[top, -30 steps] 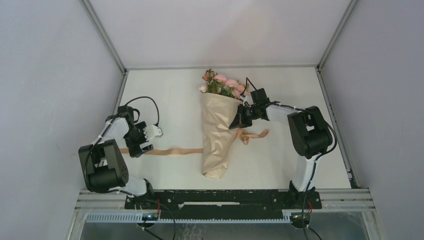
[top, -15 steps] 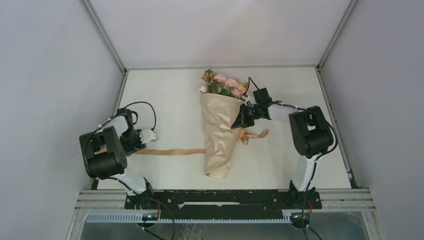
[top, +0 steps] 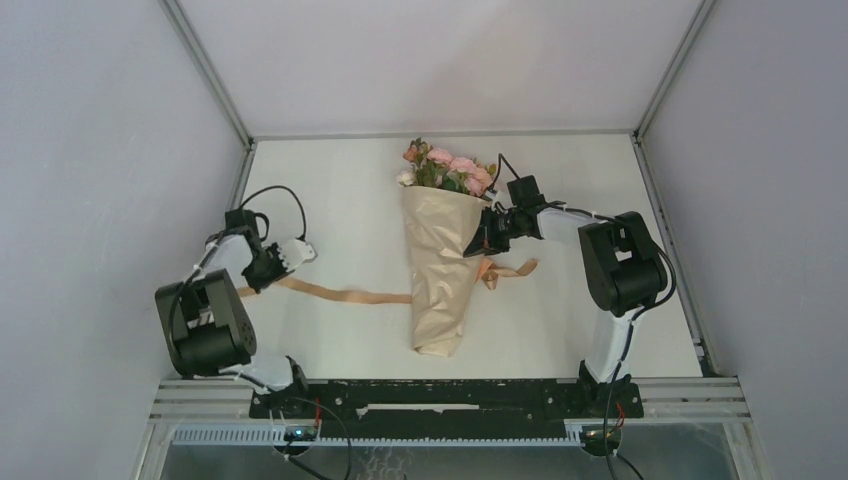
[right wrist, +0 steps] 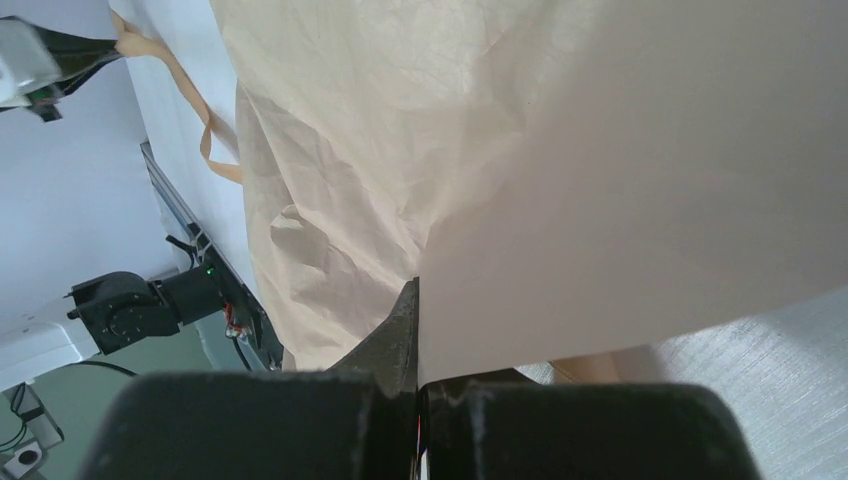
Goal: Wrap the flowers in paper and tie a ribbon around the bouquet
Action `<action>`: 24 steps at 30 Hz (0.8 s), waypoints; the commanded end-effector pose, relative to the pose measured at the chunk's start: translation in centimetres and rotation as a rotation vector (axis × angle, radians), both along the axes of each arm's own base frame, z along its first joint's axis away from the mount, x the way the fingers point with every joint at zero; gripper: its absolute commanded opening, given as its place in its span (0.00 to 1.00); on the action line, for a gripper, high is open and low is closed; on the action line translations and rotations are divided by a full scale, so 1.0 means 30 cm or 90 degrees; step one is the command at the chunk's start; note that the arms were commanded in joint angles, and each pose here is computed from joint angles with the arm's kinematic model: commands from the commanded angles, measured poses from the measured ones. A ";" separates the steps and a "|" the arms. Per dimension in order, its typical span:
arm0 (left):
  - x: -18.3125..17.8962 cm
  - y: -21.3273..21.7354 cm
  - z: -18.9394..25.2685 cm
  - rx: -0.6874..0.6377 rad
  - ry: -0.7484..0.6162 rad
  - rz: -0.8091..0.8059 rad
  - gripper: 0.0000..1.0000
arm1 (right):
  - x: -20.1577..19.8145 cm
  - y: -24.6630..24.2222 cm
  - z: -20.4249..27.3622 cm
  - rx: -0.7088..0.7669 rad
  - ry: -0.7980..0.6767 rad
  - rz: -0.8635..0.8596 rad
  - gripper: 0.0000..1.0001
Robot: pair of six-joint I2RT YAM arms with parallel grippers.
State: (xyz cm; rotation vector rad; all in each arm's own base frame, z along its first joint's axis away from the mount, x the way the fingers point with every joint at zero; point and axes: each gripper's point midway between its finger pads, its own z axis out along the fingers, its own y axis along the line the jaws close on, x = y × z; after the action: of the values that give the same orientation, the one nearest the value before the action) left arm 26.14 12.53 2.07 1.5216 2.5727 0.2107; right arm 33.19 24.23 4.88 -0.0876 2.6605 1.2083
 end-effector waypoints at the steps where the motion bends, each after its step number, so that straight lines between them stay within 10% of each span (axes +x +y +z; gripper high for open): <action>1: 0.075 -0.212 0.213 -0.168 -0.147 0.006 0.00 | 0.016 0.000 0.018 0.004 -0.028 0.005 0.00; 14: 0.066 -0.970 0.929 -0.517 -0.346 -0.150 0.00 | 0.005 0.025 0.015 0.015 -0.022 0.015 0.00; 24: 0.151 -1.423 0.574 -0.570 -0.110 -0.124 0.00 | 0.023 0.029 0.001 0.012 -0.012 -0.008 0.00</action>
State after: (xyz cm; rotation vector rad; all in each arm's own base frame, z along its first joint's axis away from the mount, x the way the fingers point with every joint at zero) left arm 28.90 -25.81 24.89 1.3458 1.7273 -0.5410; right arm 33.17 24.69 4.79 -0.0848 2.6590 1.2211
